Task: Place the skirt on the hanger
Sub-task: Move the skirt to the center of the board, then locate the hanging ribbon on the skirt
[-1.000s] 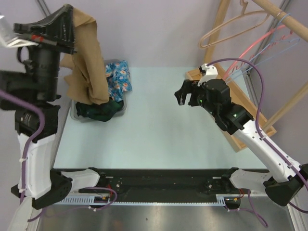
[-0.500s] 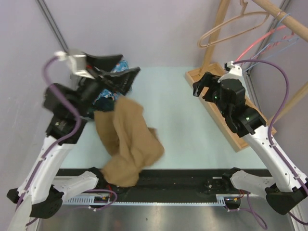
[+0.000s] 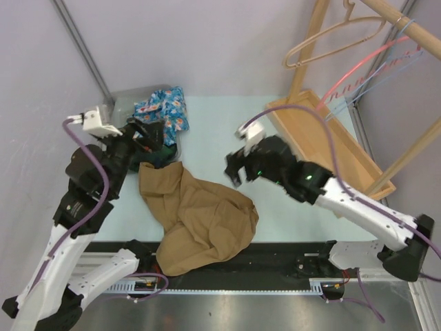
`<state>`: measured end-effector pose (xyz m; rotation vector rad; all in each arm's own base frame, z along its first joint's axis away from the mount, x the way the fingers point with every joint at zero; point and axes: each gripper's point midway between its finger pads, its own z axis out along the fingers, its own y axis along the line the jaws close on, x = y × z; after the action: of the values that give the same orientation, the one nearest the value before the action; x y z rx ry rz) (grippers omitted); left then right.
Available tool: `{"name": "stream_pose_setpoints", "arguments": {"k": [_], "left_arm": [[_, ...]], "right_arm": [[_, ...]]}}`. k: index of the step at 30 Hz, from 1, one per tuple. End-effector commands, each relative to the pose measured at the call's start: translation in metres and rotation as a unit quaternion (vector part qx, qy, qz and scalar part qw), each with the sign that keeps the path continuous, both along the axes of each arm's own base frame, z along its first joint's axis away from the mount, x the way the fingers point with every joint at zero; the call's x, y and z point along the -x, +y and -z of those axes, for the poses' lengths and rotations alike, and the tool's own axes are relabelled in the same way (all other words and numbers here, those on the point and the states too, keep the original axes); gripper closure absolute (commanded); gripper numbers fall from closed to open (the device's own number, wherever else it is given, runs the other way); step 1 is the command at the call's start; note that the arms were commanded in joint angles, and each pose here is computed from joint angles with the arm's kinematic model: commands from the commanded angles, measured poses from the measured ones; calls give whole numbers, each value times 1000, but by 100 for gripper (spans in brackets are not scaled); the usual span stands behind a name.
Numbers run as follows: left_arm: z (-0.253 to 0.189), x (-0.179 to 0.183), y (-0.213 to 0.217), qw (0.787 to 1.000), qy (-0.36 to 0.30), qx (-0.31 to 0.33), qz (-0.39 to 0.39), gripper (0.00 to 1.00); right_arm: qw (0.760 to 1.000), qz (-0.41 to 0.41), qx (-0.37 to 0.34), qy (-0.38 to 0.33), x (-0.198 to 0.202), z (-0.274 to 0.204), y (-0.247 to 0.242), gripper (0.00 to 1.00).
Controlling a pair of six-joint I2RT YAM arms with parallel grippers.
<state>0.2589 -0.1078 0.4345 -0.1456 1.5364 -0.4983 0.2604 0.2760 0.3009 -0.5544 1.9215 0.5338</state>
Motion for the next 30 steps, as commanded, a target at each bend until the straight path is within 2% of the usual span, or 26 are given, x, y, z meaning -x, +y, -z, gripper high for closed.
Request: {"name": "stream_pose_setpoints", "arguments": {"k": [1,3,6,7,9,11,13,17,20,22,26,27,29,30], "left_arm": [[14,4,48,990,50,17,-127,2],[24,7,57,986,73,20,-152,3],[33,12,68,980,89,18,-178,5],[34,13,68,980,89,16,-179,5],[38,13,69,980,91,7,-178,5],[39,14,71,979,93,4,-183,5],[40,18,75,977,99,5,-187,5],[39,29,74,979,105,13,-172,5],[43,38,77,980,111,10,-165,5],[49,41,77,980,119,4,-160,6],[54,51,78,983,112,14,-146,6],[55,53,77,983,112,17,-142,6],[56,55,77,984,112,16,-138,7],[55,57,78,984,110,14,-136,6]], "right_arm": [[980,-175,90,4,72,66,59,9],[965,-244,93,0,106,81,82,8],[948,-300,104,-1,132,97,106,9],[935,-332,125,-5,151,111,117,11],[934,-329,138,-27,155,114,130,11],[914,-366,171,-24,178,136,145,17],[896,-410,169,-18,206,141,157,19],[875,-458,158,-11,248,154,175,20],[871,-464,163,-1,266,171,187,20],[880,-445,167,0,262,177,196,22],[894,-404,194,10,249,202,203,35],[899,-387,204,9,240,208,202,49],[908,-359,215,8,221,211,198,66],[920,-329,212,6,209,206,196,88]]}}
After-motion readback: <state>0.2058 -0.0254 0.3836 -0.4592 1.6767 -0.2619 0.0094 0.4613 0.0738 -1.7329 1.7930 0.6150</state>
